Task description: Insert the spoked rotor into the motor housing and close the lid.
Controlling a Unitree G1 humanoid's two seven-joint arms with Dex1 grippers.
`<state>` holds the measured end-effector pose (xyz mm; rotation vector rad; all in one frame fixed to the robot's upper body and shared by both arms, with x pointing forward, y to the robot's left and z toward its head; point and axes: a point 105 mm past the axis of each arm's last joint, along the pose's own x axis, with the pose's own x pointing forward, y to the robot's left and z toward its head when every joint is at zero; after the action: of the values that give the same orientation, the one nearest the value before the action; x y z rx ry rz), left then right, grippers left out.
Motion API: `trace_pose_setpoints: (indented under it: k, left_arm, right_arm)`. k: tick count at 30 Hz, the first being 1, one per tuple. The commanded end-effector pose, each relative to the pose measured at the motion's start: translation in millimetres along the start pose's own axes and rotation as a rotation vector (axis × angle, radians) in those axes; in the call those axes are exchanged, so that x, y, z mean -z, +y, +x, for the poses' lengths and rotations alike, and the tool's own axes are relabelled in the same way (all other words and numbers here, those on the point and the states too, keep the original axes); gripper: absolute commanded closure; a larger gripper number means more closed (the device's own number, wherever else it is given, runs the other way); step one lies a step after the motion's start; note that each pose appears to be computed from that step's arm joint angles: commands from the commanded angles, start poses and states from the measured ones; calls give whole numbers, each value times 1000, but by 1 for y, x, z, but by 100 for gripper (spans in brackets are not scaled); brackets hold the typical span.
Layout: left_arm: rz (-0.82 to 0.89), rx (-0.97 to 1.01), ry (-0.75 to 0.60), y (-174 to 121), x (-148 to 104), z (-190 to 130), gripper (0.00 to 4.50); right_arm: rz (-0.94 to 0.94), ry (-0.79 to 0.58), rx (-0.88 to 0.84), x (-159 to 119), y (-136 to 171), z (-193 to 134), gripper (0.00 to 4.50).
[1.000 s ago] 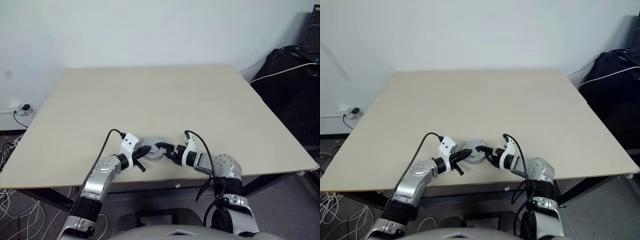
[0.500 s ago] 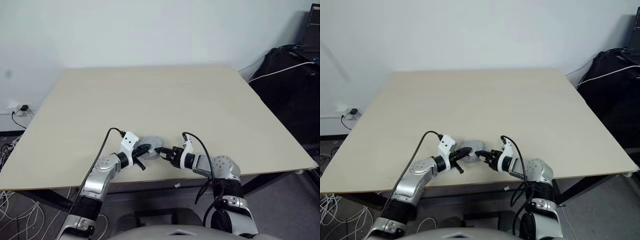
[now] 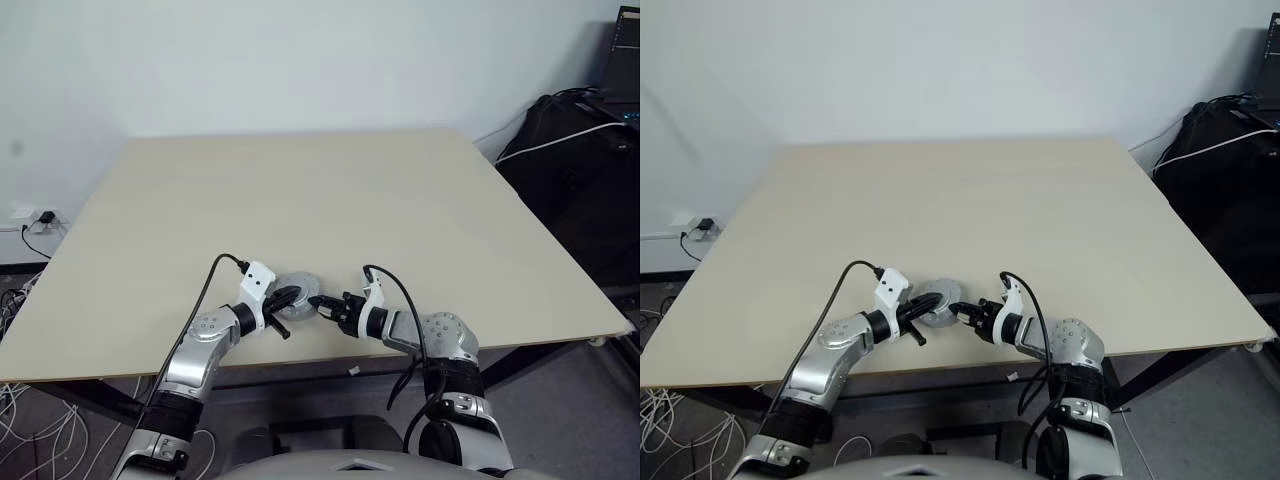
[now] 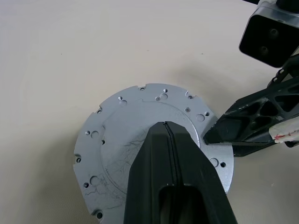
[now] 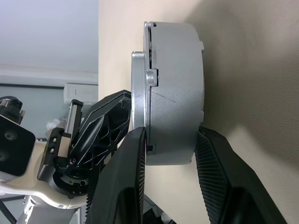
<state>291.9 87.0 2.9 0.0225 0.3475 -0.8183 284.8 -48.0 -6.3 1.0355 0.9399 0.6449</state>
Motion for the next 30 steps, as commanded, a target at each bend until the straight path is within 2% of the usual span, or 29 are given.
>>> trace_pose_setpoints:
  k: [1, 10, 19, 26, 30]
  left_arm:
    - [-33, 42, 60, -11, 16, 3, 450]
    - [-40, 33, 32, -12, 11, 3, 450]
    - [-124, -37, -200, -14, -22, -14, 450]
    - [-346, -65, -438, -22, -46, -45, 450]
    - [-526, -89, -549, -24, -45, -66, 450]
  right_arm:
    - [-49, -3, -85, -2, 25, 8, 327]
    - [-50, -12, -69, -4, 23, 6, 327]
    - [-46, -34, -54, -5, 19, 4, 327]
    - [-41, -49, -45, -6, 16, 4, 327]
    - [-39, -72, -70, -11, 22, 4, 327]
